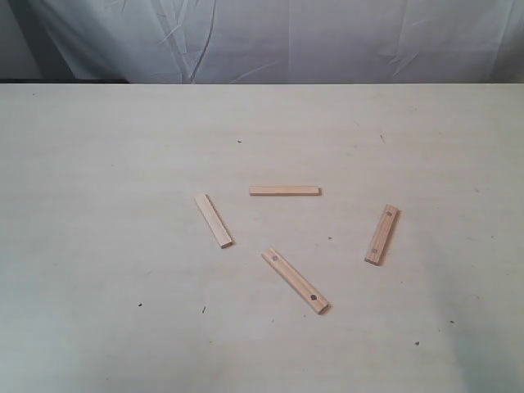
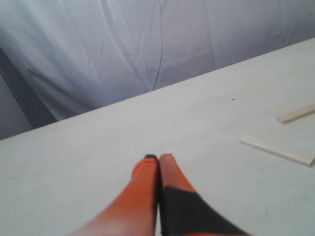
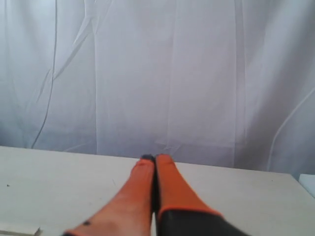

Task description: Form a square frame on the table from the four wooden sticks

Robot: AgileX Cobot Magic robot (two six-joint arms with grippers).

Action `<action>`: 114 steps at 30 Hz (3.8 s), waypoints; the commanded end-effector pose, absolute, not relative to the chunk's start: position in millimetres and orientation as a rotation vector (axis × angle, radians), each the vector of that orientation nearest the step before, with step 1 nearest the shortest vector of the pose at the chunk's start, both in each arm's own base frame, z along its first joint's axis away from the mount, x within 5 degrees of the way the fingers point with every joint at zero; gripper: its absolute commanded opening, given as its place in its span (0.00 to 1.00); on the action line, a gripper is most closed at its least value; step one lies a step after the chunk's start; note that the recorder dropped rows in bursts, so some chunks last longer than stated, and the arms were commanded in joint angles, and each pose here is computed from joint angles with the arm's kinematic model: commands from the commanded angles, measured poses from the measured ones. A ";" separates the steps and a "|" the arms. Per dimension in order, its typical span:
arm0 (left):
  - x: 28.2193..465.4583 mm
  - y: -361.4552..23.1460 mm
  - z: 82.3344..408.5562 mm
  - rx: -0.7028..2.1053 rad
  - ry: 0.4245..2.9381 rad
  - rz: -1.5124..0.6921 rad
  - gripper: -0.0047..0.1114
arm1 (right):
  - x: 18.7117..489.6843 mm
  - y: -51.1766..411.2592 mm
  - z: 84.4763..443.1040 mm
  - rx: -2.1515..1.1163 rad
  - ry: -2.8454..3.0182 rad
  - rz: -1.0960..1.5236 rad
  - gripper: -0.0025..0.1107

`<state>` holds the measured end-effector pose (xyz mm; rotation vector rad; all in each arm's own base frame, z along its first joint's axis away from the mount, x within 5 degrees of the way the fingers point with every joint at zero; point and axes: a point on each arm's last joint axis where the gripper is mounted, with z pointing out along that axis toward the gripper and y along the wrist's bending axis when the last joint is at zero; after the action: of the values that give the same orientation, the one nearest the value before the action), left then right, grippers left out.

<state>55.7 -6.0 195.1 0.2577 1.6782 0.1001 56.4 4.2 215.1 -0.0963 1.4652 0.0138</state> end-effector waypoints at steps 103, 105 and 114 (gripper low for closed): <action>326.8 -57.3 204.2 -0.187 2.606 -0.496 0.04 | 358.4 216.4 125.2 -0.141 3.003 0.195 0.02; 326.8 -57.3 204.2 -0.187 2.606 -0.496 0.04 | 358.6 216.3 125.5 -0.128 3.001 0.195 0.02; 329.1 -59.4 190.3 -0.227 2.655 -0.526 0.04 | 361.6 211.2 125.3 -0.057 2.979 0.112 0.04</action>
<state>327.9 -56.2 200.1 -0.1978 2.6258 -0.5000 358.7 214.0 120.6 -0.1100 3.0089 0.1463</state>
